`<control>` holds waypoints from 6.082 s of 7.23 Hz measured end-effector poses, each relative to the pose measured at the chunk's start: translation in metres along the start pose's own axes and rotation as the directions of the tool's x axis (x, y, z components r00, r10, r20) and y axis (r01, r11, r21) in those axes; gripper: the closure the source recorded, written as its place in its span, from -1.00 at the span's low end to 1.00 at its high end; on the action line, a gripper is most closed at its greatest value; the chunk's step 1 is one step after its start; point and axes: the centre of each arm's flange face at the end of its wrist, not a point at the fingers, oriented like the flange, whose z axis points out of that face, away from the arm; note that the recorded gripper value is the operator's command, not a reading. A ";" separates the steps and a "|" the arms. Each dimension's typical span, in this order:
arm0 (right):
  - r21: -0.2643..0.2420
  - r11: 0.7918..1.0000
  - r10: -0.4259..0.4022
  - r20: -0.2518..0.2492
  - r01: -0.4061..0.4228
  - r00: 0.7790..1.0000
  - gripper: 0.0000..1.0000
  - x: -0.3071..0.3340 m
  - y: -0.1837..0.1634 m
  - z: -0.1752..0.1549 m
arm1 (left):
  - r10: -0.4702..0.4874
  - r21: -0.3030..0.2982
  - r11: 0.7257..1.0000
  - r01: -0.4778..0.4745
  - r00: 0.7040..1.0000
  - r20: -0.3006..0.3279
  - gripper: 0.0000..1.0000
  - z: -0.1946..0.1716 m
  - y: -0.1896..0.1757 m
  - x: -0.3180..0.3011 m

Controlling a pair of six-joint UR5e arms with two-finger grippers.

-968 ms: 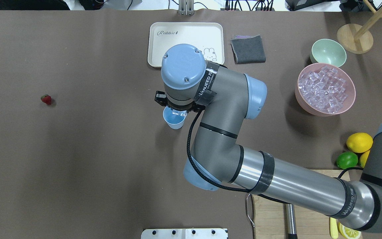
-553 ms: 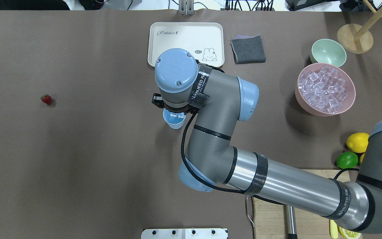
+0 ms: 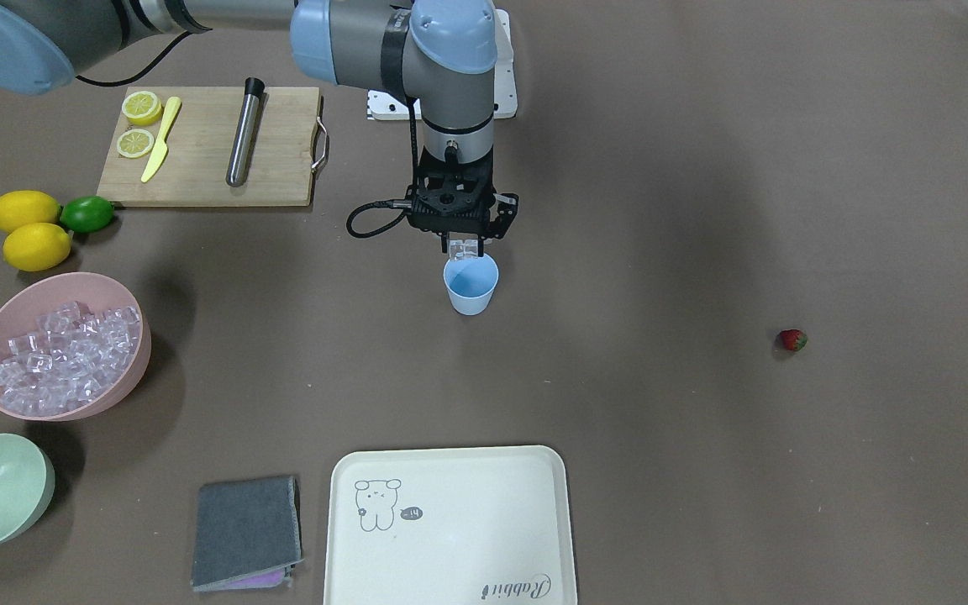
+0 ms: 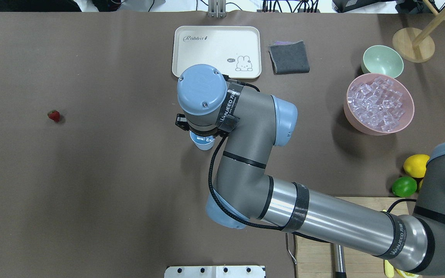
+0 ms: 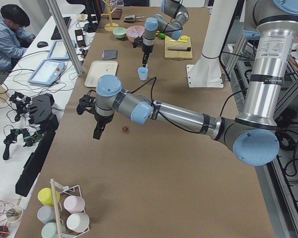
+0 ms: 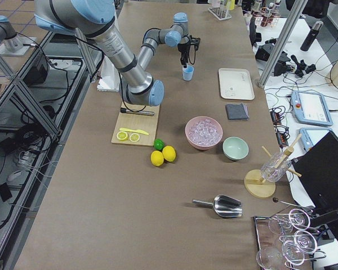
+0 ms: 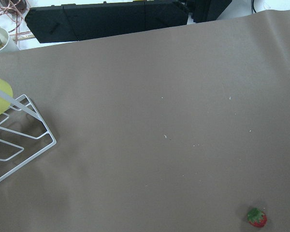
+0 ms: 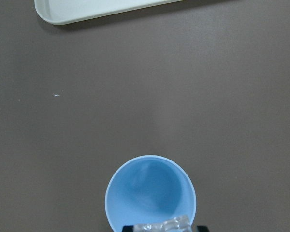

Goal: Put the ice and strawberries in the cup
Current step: 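Open the right gripper to drop the ice cube into the cup, then move the right gripper back over the pink ice bowl, then lower the right gripper into the ice and grasp another cube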

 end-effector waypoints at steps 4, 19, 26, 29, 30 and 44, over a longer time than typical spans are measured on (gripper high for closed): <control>0.008 1.000 -0.008 0.010 0.008 1.000 0.06 -0.001 0.001 0.012 | -0.003 -0.004 1.000 0.003 1.000 0.002 -0.95 0.002 0.003 -0.002; -0.113 0.957 -0.280 -0.118 0.267 0.953 -0.91 0.360 -0.175 -0.021 | 0.007 0.018 1.000 -0.007 1.000 -0.011 -0.95 0.003 0.020 -0.006; -0.249 0.878 -0.460 -0.205 0.409 0.864 -0.82 0.473 -0.169 0.022 | 0.008 0.017 1.000 -0.007 1.000 -0.007 -0.95 0.004 0.021 -0.007; -0.253 0.869 -0.477 -0.197 0.426 0.856 -0.82 0.454 -0.181 0.035 | 0.008 0.017 1.000 -0.008 1.000 -0.006 -0.95 0.004 0.021 -0.007; -0.256 0.865 -0.484 -0.197 0.432 0.853 -0.82 0.460 -0.182 0.041 | 0.009 0.017 1.000 -0.009 1.000 -0.006 -0.95 0.004 0.020 -0.007; -0.271 0.851 -0.507 -0.203 0.450 0.838 -0.14 0.475 -0.170 0.064 | 0.014 0.013 1.000 -0.014 1.000 -0.007 -0.95 0.008 0.017 -0.005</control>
